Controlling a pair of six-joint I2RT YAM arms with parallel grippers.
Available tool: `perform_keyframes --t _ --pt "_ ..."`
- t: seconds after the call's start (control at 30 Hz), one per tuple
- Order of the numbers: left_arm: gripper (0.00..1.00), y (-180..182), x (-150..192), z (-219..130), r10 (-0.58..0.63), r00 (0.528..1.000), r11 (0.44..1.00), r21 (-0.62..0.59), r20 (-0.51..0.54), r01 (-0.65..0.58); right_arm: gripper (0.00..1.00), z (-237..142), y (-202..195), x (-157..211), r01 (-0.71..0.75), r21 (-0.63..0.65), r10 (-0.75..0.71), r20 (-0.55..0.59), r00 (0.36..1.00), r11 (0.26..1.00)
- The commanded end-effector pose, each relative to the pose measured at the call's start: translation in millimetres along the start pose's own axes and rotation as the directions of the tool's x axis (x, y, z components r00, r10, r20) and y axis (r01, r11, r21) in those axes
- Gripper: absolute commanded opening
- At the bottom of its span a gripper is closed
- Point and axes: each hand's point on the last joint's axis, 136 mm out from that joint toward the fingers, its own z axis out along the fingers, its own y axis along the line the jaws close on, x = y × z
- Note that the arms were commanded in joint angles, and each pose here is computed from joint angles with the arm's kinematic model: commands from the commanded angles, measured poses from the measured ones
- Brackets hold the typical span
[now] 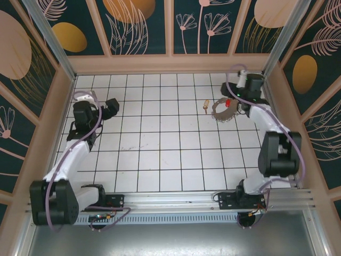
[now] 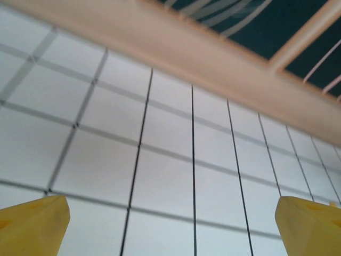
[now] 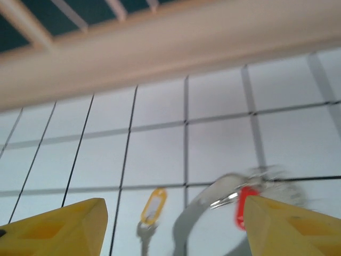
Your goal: Put the keys on the keyring
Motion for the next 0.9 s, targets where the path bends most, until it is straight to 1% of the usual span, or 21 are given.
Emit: perform_keyframes --t 0.0,0.03,0.17,0.23,0.3,0.37,0.43,0.47,0.57,0.67,0.87 --pt "0.99 -8.7 25.6 12.3 -0.041 0.987 0.997 0.054 -0.154 0.050 0.69 19.2 18.1 41.2 -0.003 -0.033 -0.004 -0.206 0.979 0.999" --pt "0.99 -5.0 31.1 15.2 -0.055 0.983 0.997 0.040 -0.175 0.063 0.68 27.6 16.6 46.9 0.004 -0.017 -0.008 -0.232 0.973 1.000" --pt "0.99 -6.2 43.3 18.5 -0.109 0.975 0.990 0.069 -0.193 0.124 0.59 66.9 16.9 69.4 0.061 0.040 -0.044 -0.341 0.939 0.997" --pt "0.99 -2.9 49.4 19.9 -0.115 0.972 0.990 0.059 -0.206 0.129 0.54 83.9 20.2 77.0 0.074 0.044 -0.051 -0.391 0.919 0.996" --pt "0.99 -0.8 52.1 21.3 -0.109 0.970 0.991 0.048 -0.218 0.122 0.53 96.3 22.3 82.6 0.088 0.047 -0.061 -0.419 0.906 0.995" --pt "0.99 0.5 54.1 22.3 -0.114 0.968 0.991 0.041 -0.223 0.126 0.53 107.1 24.0 89.3 0.107 0.014 -0.090 -0.434 0.896 0.994" --pt "0.99 -2.7 57.7 23.4 -0.119 0.965 0.989 0.062 -0.236 0.137 0.53 116.6 18.4 98.4 0.132 0.012 -0.111 -0.462 0.880 0.991" --pt "0.99 -4.2 61.5 23.7 -0.127 0.961 0.986 0.072 -0.245 0.149 0.52 120.3 15.1 103.1 0.140 0.011 -0.118 -0.484 0.867 0.990" --pt "0.99 -7.4 69.1 25.1 -0.151 0.954 0.980 0.087 -0.258 0.179 0.49 121.7 12.2 111.6 0.155 0.004 -0.131 -0.519 0.844 0.988" --pt "0.99 -14.6 73.1 26.6 -0.146 0.950 0.977 0.114 -0.276 0.183 0.49 112.6 8.8 110.6 0.154 0.022 -0.121 -0.514 0.849 0.988" --pt "0.99 -12.3 73.7 28.9 -0.142 0.950 0.980 0.097 -0.277 0.175 0.50 89.5 6.0 97.7 0.112 0.011 -0.091 -0.507 0.857 0.994"
